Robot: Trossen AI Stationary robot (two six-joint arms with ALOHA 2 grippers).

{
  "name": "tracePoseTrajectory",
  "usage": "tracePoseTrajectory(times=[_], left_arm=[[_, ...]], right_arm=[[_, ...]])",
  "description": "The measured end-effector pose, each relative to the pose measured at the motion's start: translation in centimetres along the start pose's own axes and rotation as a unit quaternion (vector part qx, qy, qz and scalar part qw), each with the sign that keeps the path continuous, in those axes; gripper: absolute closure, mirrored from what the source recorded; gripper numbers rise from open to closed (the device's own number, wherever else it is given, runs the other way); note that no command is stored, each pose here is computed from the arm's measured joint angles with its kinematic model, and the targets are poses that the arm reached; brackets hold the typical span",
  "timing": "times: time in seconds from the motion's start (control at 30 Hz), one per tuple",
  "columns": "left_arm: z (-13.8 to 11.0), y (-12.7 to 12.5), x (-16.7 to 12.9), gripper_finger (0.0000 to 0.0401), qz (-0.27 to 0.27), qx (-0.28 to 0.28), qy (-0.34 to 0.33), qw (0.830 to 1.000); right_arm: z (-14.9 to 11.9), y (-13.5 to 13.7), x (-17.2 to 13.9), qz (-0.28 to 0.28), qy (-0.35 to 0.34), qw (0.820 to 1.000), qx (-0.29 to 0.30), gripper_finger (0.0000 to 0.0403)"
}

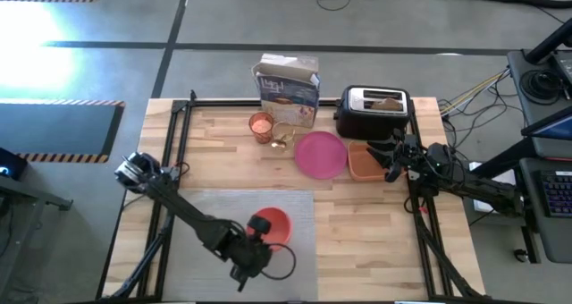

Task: Arrange a breakfast setting
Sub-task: Put the orange bowl on the table mat, then put the pink plate to the left of the orange bowl on the table mat

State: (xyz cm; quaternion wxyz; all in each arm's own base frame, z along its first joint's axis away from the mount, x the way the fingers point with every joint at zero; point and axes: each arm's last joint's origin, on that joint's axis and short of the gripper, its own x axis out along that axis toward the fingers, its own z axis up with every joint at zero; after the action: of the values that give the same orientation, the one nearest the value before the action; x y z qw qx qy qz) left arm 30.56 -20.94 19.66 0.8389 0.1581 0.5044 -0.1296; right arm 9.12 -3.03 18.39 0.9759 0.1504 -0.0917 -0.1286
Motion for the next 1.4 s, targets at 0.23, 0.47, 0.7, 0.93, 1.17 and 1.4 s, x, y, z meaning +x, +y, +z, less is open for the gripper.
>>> tracePoseTrajectory(times=[0.23, 0.47, 0.7, 0.93, 1.17, 1.4], left_arm=[[0.2, 1.2, 0.9, 0.0373, 0.008, -0.028, 0.003, 1.0], [0.4, 1.6, 1.1, 0.0305, 0.009, -0.035, -0.003, 0.999], [2.1, 1.7, -0.9, 0.0247, 0.005, -0.063, -0.028, 0.998], [4.5, 2.2, -3.9, 0.023, 0.033, -0.017, -0.051, 0.998], [6.0, 5.7, -3.1, 0.023, 0.109, 0.018, -0.09, 0.99], [6.2, 12.8, -0.1, 0.023, 0.133, -0.004, -0.091, 0.987]], right_arm=[[0.0, 0.0, 0.0, 0.0, 0.0, 1.0, 0.0, 0.0275], [0.0, 0.0, 0.0, 0.0, 0.0, 1.0, 0.0, 0.0275], [0.0, 0.0, 0.0, 0.0, 0.0, 1.0, 0.0, 0.0275], [0.0, 0.0, 0.0, 0.0, 0.0, 1.0, 0.0, 0.0275], [0.0, 0.0, 0.0, 0.0, 0.0, 1.0, 0.0, 0.0275], [0.0, 0.0, 0.0, 0.0, 0.0, 1.0, 0.0, 0.0275]])
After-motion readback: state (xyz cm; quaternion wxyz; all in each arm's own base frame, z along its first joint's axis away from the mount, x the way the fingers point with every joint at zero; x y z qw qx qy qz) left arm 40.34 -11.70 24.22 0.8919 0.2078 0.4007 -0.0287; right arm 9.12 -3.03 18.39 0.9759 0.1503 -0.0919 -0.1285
